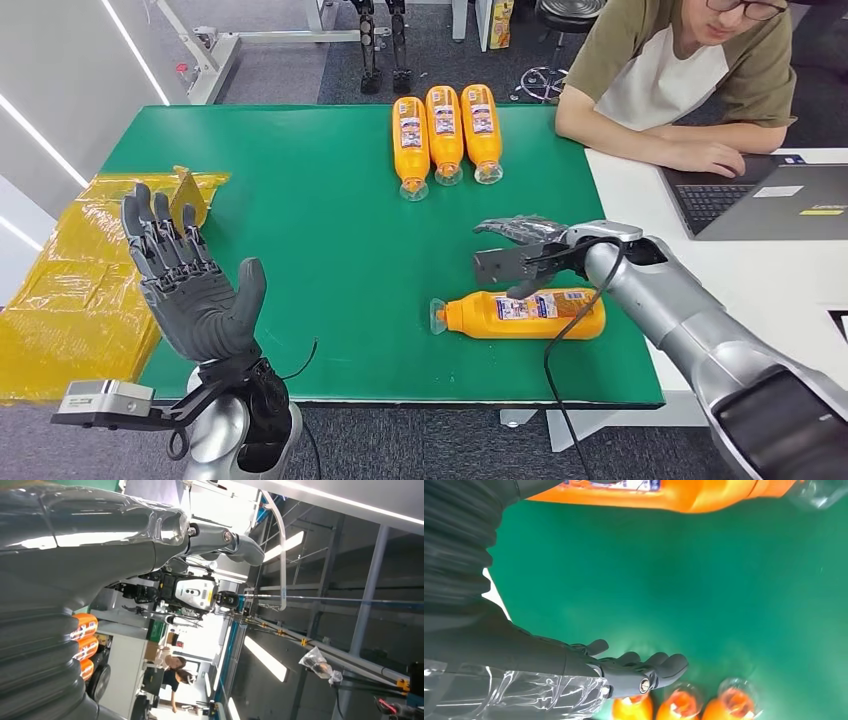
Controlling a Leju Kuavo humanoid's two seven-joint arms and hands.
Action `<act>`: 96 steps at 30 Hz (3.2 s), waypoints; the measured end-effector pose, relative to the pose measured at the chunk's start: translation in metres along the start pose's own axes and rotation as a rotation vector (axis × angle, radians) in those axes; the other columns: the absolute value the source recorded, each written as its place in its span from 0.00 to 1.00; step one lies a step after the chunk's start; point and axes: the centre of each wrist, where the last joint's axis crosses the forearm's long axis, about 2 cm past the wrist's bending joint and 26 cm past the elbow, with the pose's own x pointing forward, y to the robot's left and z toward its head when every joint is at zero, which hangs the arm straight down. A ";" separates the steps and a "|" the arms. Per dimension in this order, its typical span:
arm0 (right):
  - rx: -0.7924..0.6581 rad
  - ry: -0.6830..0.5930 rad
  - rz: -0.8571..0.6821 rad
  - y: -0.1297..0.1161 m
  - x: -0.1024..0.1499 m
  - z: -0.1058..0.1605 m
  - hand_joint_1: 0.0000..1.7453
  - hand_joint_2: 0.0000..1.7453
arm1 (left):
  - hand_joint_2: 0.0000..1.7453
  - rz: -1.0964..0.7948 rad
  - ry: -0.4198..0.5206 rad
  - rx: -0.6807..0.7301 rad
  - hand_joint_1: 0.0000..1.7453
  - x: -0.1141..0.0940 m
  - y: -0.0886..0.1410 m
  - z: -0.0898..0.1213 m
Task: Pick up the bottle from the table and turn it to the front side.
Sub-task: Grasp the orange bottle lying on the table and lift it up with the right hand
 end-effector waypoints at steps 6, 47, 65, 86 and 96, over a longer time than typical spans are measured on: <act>0.091 0.015 0.000 0.007 -0.002 -0.006 0.00 1.00 | 1.00 -0.002 -0.005 0.008 0.00 0.001 0.000 -0.001; 0.236 0.244 0.147 0.049 -0.050 0.042 0.00 1.00 | 1.00 0.004 -0.025 0.021 0.00 0.005 0.001 -0.005; 0.082 0.173 0.133 0.087 -0.041 -0.011 0.70 1.00 | 1.00 -0.008 -0.033 0.034 0.00 0.007 0.002 -0.006; -0.474 -0.023 0.086 0.155 -0.003 -0.031 1.00 1.00 | 1.00 0.021 -0.004 -0.029 0.00 0.000 -0.001 -0.001; -0.991 -0.355 -0.067 0.151 0.076 -0.050 1.00 1.00 | 1.00 0.168 0.185 -0.190 0.00 -0.035 -0.014 0.020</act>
